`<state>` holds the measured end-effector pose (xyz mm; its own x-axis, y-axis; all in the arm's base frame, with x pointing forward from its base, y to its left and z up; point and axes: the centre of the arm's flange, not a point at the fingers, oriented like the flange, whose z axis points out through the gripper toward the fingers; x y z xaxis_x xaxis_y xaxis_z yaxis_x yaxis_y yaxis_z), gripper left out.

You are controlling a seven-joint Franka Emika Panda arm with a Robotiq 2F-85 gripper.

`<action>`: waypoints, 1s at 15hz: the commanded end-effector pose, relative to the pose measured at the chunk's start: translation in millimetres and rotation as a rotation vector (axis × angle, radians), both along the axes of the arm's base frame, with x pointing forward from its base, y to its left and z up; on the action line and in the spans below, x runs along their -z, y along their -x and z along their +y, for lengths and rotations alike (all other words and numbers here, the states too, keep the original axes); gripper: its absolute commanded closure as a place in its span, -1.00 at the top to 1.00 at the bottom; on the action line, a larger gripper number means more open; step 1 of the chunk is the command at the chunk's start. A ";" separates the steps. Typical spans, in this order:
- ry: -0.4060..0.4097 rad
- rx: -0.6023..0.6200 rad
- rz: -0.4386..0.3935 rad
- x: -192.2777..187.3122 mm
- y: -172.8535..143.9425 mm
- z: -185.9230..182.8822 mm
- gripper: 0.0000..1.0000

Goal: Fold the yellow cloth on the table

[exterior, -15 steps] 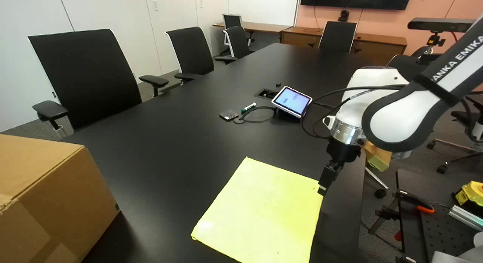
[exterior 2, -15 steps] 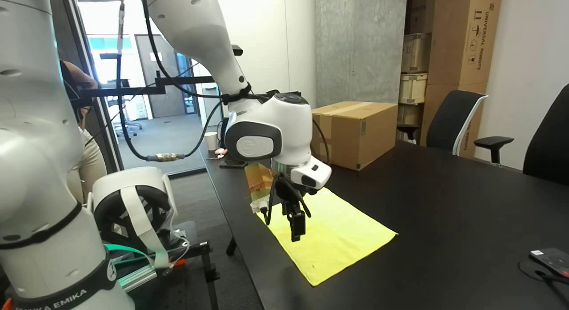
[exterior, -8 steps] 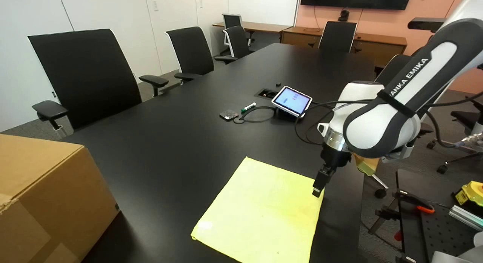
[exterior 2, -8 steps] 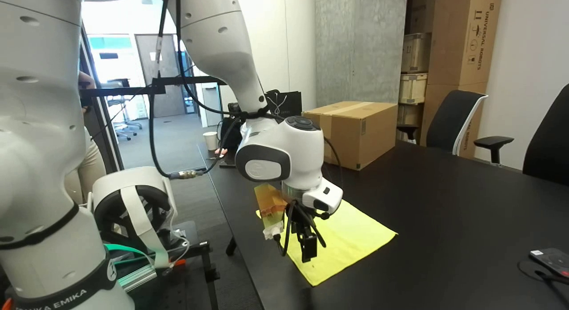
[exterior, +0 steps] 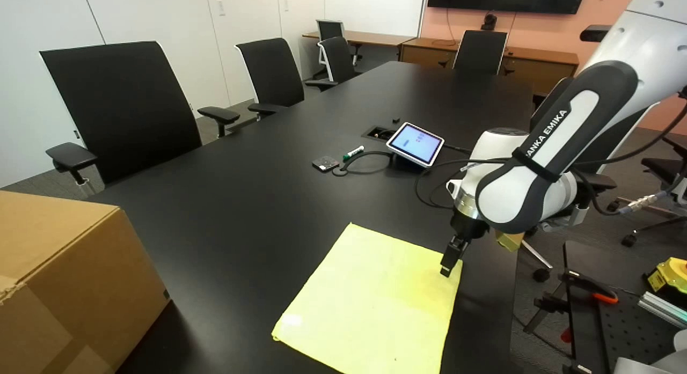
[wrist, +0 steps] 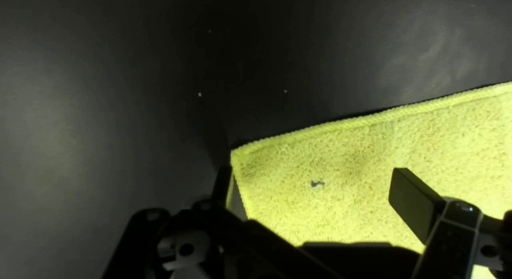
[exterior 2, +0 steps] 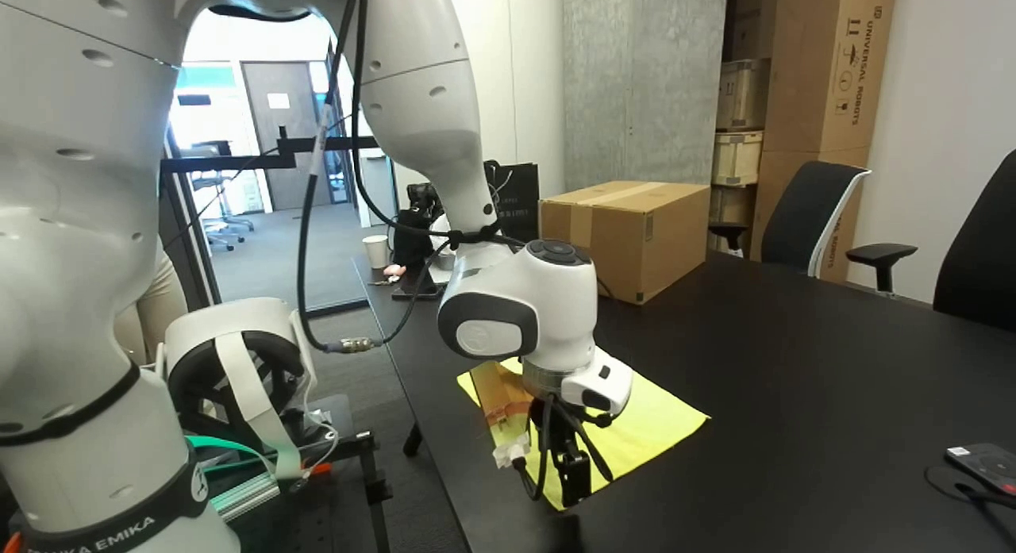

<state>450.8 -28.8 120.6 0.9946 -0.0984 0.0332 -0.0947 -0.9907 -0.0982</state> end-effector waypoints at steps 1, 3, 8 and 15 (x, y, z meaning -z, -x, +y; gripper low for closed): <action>0.029 -0.011 -0.037 10.1 -15.2 -10.2 1.00; 0.031 -0.015 -0.043 13.1 -17.4 -15.5 1.00; -0.006 -0.008 -0.042 22.0 -22.5 -22.6 1.00; -0.034 -0.006 -0.020 29.5 -16.7 -16.3 1.00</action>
